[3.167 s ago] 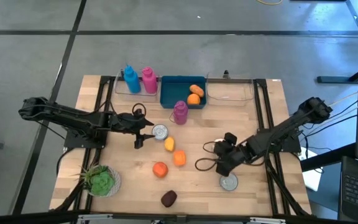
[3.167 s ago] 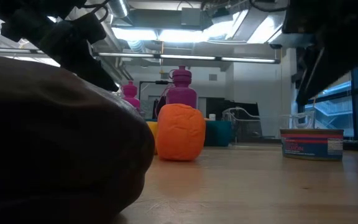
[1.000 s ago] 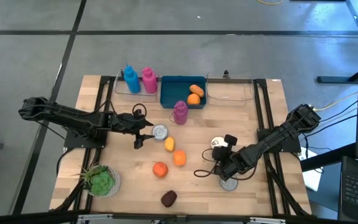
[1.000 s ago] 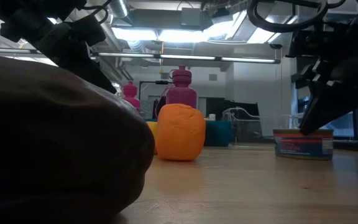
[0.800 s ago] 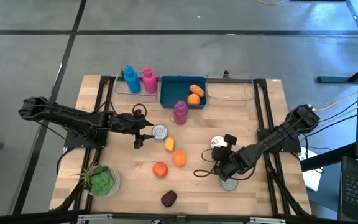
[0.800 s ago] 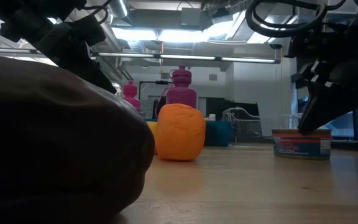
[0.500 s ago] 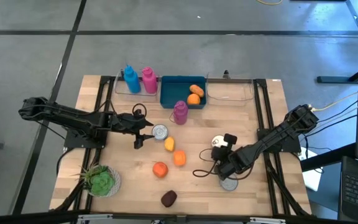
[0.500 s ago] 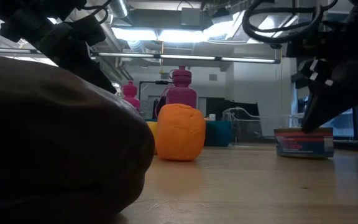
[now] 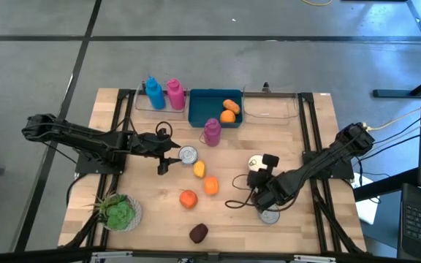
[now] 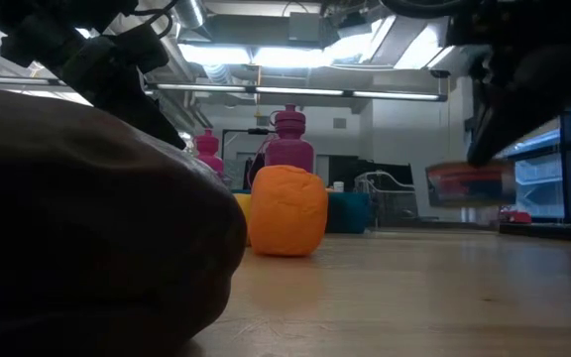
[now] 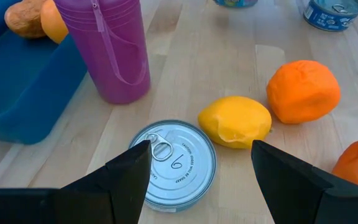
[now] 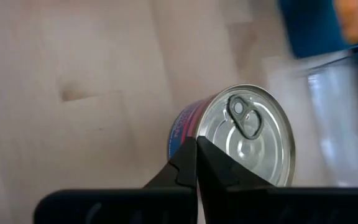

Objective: Pick & Place Food Item
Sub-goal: Put the blue pink can into the right transparent bin

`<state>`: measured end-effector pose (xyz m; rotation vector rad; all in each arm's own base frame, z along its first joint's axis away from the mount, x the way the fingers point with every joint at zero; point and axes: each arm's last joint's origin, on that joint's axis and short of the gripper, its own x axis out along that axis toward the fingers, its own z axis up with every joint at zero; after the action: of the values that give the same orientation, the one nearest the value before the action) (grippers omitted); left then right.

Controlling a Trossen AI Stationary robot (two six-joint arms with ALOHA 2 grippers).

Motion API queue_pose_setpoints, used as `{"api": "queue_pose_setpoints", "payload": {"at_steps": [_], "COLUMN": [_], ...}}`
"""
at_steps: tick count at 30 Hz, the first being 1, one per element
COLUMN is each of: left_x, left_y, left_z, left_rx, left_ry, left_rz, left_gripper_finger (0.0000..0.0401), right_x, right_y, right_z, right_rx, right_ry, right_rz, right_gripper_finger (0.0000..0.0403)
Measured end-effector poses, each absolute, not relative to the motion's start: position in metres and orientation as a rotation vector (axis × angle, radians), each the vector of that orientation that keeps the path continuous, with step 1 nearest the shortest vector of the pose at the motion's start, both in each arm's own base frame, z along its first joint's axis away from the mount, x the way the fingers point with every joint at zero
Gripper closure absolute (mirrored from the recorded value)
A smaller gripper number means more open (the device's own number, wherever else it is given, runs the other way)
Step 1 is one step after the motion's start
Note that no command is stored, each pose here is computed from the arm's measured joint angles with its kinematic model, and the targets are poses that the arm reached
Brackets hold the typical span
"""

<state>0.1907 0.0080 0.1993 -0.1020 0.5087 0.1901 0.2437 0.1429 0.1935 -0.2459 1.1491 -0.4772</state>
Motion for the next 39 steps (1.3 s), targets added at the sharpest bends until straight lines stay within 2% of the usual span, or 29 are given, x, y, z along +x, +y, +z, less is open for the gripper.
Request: {"api": "queue_pose_setpoints", "payload": {"at_steps": [9,20,28,39], "left_x": [0.191,0.191,0.191,0.191], "left_y": [0.008,0.007,0.007,0.007], "left_z": [0.199,0.199,0.199,0.2], "left_rx": [-0.11,-0.121,-0.124,-0.129], "left_ry": [0.508,0.509,0.507,0.506], "left_rz": [0.191,0.164,0.163,0.163], "left_gripper_finger": [0.0136,0.0136,0.0136,0.0136], "right_x": [0.243,0.22,0.227,0.234], "right_y": [0.139,0.111,0.076,0.032], "right_z": [0.234,0.292,0.3,0.315], "right_rx": [-0.391,-0.3,-0.356,-0.355], "right_ry": [1.147,1.006,1.09,1.09], "right_rz": [-0.559,-0.521,-0.514,-0.49], "right_gripper_finger": [0.0403,0.0403,0.0403,0.0403]}}
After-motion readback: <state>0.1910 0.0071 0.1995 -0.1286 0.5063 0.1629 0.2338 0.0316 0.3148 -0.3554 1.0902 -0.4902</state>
